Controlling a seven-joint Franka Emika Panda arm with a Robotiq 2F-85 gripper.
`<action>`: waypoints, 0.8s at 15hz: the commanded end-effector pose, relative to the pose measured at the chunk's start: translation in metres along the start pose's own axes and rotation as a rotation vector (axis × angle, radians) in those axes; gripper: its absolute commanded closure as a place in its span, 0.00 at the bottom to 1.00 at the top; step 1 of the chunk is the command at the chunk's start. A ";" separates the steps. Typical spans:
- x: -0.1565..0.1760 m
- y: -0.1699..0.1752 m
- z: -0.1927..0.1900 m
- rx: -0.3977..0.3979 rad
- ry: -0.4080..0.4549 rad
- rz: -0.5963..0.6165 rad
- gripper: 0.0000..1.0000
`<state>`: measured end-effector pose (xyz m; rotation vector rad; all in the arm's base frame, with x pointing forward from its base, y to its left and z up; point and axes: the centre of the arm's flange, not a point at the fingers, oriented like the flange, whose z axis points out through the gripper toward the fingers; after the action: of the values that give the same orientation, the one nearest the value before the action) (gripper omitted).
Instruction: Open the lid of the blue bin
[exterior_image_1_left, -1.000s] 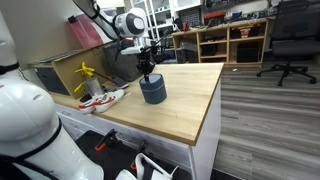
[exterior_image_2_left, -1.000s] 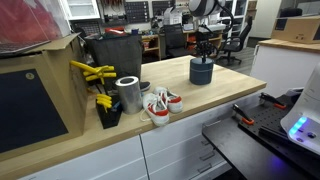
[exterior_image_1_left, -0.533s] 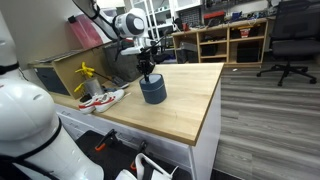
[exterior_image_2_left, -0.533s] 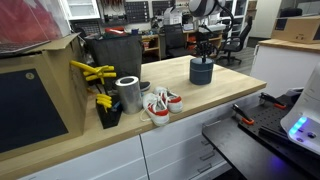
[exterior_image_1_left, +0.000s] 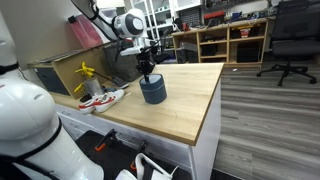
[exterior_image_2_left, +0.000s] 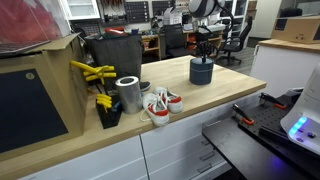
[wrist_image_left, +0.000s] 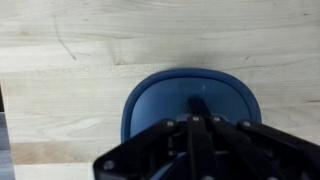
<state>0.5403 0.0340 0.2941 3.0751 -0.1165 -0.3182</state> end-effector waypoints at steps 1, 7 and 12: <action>-0.008 -0.003 0.020 -0.027 -0.007 -0.005 1.00; -0.004 0.005 -0.016 -0.005 0.018 0.000 1.00; 0.004 0.024 -0.067 -0.006 0.110 0.021 1.00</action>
<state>0.5493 0.0220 0.3232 3.0786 -0.1388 -0.2295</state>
